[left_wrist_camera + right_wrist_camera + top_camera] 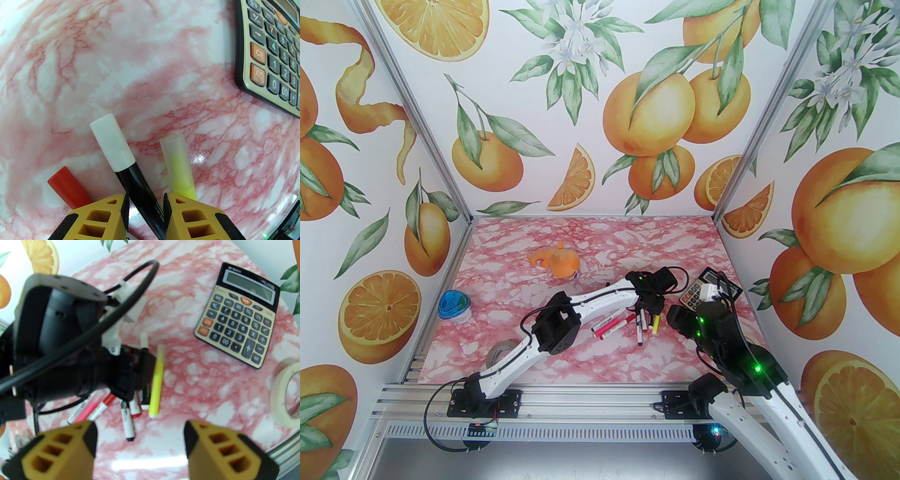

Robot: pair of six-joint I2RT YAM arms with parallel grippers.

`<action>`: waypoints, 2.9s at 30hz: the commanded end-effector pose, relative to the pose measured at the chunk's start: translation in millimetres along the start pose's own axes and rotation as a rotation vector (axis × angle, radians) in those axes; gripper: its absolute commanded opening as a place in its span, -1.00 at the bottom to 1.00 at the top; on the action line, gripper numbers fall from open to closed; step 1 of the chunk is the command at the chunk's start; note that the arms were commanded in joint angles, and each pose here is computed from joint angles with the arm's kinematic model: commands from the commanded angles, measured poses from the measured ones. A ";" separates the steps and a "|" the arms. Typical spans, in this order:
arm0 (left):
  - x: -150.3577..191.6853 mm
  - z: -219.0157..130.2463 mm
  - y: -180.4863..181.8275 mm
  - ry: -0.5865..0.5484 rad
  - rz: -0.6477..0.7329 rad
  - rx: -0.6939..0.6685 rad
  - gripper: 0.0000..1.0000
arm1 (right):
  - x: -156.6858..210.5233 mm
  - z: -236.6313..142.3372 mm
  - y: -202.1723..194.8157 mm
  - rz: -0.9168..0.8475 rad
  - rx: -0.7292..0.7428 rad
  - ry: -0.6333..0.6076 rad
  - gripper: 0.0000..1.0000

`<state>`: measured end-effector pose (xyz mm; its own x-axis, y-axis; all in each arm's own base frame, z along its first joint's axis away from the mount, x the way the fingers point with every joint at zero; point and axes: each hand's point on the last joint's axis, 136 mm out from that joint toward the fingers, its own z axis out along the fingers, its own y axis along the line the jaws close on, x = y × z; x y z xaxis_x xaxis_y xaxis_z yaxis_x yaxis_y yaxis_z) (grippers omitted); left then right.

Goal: Open the pen caps

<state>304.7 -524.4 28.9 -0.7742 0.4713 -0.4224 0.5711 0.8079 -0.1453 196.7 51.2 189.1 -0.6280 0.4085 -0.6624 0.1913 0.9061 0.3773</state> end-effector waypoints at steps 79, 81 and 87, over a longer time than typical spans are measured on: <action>110.3 -218.9 114.5 -0.465 -0.149 0.313 -0.15 | 34.1 234.9 41.7 -0.300 0.112 0.464 -0.25; 110.0 -218.8 114.3 -0.465 -0.149 0.313 -0.15 | 36.1 236.0 37.9 -0.303 0.125 0.465 -0.25; 111.1 -214.7 112.6 -0.453 -0.158 0.324 -0.16 | 40.5 240.5 27.1 -0.320 0.169 0.464 -0.28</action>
<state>224.7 -305.4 156.9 -0.7065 0.1144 -0.6984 0.5673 0.6815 -0.4622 353.1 128.0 23.5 -0.9382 0.0617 -0.3406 0.0218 0.9926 0.1196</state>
